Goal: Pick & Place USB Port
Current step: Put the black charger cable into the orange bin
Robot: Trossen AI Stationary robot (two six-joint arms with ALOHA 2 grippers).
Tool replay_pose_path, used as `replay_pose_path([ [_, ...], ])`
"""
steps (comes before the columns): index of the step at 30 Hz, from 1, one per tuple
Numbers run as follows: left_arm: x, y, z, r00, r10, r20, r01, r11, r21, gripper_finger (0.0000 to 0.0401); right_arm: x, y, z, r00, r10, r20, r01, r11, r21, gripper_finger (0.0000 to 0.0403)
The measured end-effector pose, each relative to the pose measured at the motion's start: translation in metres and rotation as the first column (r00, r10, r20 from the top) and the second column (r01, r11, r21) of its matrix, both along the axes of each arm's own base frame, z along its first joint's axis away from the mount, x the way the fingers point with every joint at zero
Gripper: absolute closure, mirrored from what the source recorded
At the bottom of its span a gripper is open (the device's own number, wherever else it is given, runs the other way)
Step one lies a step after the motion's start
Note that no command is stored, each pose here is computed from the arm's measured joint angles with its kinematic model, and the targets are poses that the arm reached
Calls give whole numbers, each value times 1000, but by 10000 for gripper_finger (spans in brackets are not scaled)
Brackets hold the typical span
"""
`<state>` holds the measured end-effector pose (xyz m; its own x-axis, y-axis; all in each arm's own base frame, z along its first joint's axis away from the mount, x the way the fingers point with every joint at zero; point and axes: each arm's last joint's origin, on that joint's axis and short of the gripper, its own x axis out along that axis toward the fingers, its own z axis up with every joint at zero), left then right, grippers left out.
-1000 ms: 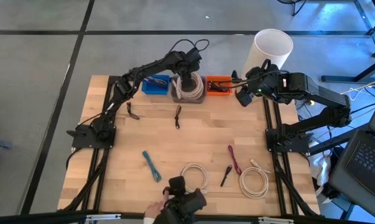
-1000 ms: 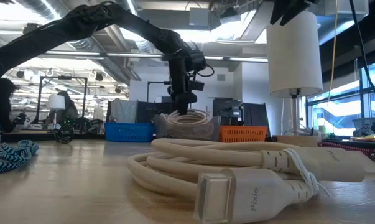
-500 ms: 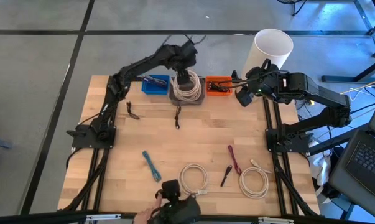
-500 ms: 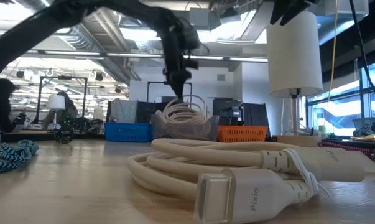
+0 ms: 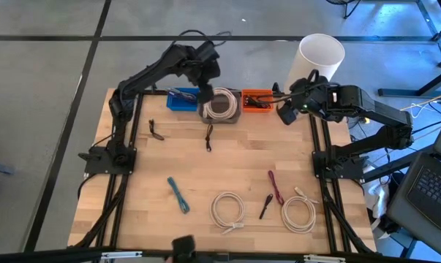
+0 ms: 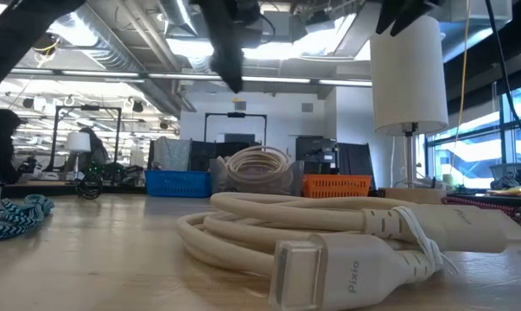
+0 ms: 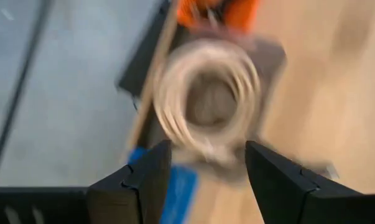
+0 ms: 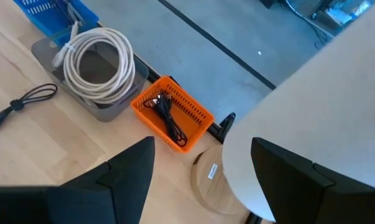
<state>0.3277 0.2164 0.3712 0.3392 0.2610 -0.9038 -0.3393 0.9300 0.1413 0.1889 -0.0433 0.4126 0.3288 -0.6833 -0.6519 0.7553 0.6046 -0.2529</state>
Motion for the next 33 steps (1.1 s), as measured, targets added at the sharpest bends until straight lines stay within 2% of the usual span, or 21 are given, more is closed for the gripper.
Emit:
replay_pose_path([
  [5,-11,-22,-4,987,24,-157,-44,991,-124,203,-4,0,-2,999,-39,-9,40,999,25,135],
  [8,-7,-28,-7,990,44,-131,-68,980,-185,203,-4,1,-2,999,-51,-1,51,998,31,135],
  [11,1,-33,-16,992,107,-65,-122,939,-320,203,-4,1,-2,999,-51,-2,51,998,31,135],
  [13,6,-39,-29,986,138,-88,-162,913,-375,203,-4,1,-3,998,-56,4,56,998,35,135],
  [18,18,-53,-78,960,200,-198,-264,882,-391,203,-5,1,-3,998,-64,6,63,997,47,135],
  [25,27,-66,-145,933,286,-218,-356,818,-451,208,-5,1,-3,998,-62,1,62,997,46,135],
  [30,24,-66,-169,887,403,-226,-462,779,-424,228,-5,1,-3,998,-62,2,62,997,46,134],
  [33,24,-67,-178,876,432,-213,-482,778,-403,238,-5,1,-3,998,-62,3,62,997,46,134],
])
